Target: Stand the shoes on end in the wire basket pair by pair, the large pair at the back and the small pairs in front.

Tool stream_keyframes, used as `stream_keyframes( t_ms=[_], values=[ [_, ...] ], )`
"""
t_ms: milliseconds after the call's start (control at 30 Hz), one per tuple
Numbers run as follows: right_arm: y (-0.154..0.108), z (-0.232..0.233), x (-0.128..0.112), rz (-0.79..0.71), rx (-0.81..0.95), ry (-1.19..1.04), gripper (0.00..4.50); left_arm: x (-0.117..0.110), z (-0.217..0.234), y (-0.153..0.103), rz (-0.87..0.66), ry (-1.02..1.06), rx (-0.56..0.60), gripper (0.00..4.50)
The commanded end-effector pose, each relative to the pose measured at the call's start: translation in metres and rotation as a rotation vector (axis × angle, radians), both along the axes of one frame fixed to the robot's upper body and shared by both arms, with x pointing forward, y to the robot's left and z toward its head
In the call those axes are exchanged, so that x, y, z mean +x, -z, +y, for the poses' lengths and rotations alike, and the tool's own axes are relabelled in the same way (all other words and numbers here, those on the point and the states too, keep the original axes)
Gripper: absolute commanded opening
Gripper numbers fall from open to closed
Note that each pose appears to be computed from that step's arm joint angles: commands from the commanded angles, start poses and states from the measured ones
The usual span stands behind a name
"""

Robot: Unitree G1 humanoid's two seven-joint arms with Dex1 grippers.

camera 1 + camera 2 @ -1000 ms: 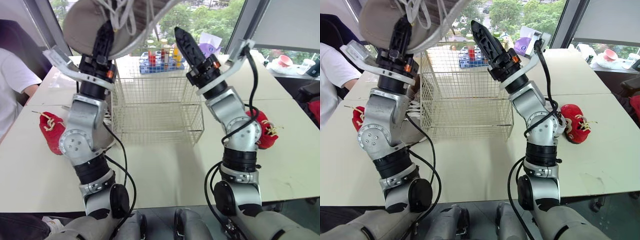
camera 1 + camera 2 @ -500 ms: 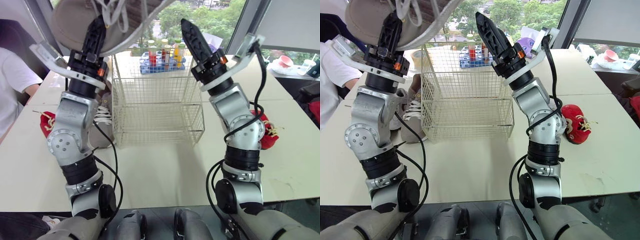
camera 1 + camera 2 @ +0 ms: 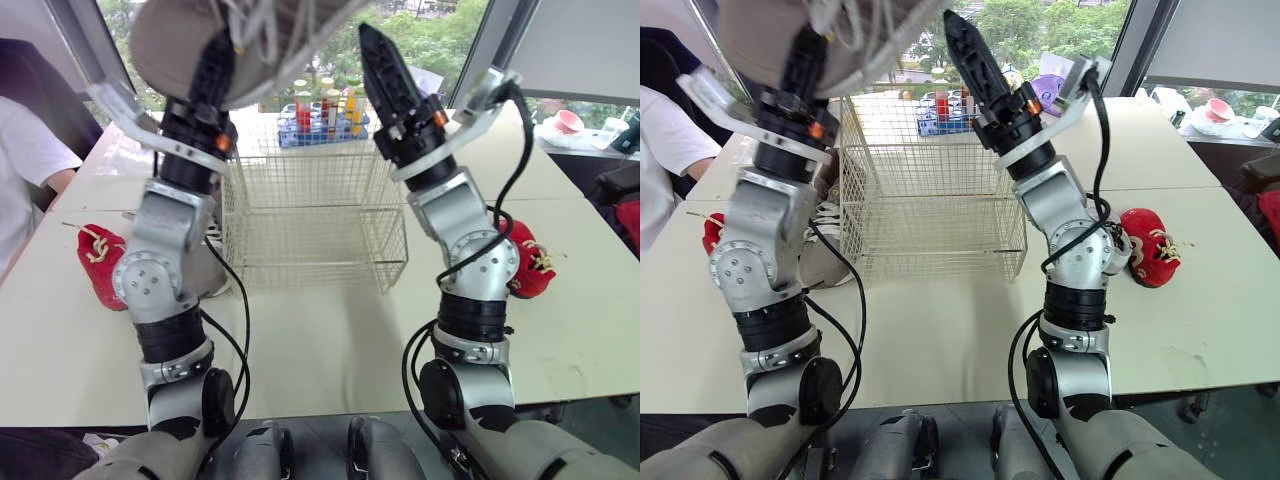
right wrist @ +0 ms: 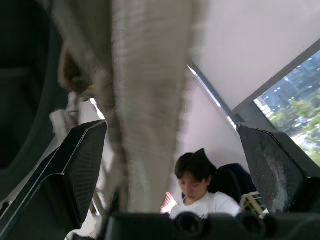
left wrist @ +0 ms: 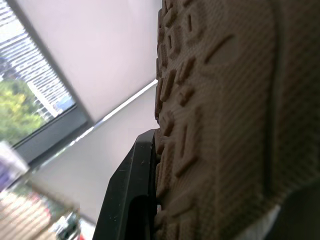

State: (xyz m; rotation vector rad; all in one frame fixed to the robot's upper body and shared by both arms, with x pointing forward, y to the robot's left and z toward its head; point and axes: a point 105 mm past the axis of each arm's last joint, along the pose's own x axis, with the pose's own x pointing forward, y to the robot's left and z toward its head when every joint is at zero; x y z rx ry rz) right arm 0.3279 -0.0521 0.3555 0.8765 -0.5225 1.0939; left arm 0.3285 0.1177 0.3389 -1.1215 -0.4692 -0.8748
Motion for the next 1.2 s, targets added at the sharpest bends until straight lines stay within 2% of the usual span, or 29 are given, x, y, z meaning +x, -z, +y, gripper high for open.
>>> stream_keyframes(
  t_ms=[33, 467, 567, 667, 700, 800, 867, 933, 1033, 1067, 1100, 1200],
  values=[
    [-0.017, 0.007, -0.010, -0.072, 0.029, -0.024, 4.47, -0.010, -0.007, -0.007, -0.071, 0.017, 0.013, 0.77],
    [-0.028, 0.000, -0.007, -0.089, 0.088, -0.016, 4.47, -0.018, -0.007, 0.013, -0.032, 0.051, 0.019, 0.77],
    [-0.029, 0.000, -0.008, -0.106, 0.080, -0.017, 3.65, -0.017, -0.006, 0.013, -0.032, 0.042, 0.023, 0.77],
    [-0.030, 0.001, -0.010, -0.114, 0.074, -0.021, 2.26, -0.016, -0.006, 0.013, -0.034, 0.039, 0.029, 0.77],
    [-0.030, 0.002, -0.010, -0.118, 0.068, -0.023, 1.98, -0.016, -0.006, 0.013, -0.034, 0.037, 0.036, 0.77],
    [-0.029, 0.004, -0.011, -0.122, 0.054, -0.019, 1.98, -0.015, -0.007, 0.016, -0.020, 0.024, 0.062, 0.77],
    [-0.030, 0.005, -0.014, -0.140, 0.044, -0.008, 1.94, -0.016, -0.009, 0.020, -0.013, -0.006, 0.131, 1.79],
    [-0.032, 0.004, -0.017, -0.163, 0.039, 0.008, 1.94, -0.021, -0.009, 0.022, -0.019, -0.029, 0.187, 2.59],
    [-0.040, -0.001, -0.024, -0.224, 0.074, 0.027, 1.94, -0.030, -0.006, 0.022, -0.026, -0.064, 0.242, 4.16],
    [-0.041, -0.001, -0.023, -0.220, 0.065, 0.028, 1.94, -0.031, -0.005, 0.022, -0.027, -0.076, 0.257, 4.46],
    [-0.041, 0.000, -0.021, -0.215, 0.036, 0.039, 1.94, -0.032, -0.005, 0.023, -0.022, -0.099, 0.288, 4.46],
    [-0.065, -0.028, -0.007, -0.245, -0.006, 0.160, 1.94, -0.037, -0.008, 0.037, -0.046, -0.249, 0.598, 4.46]
  ],
)
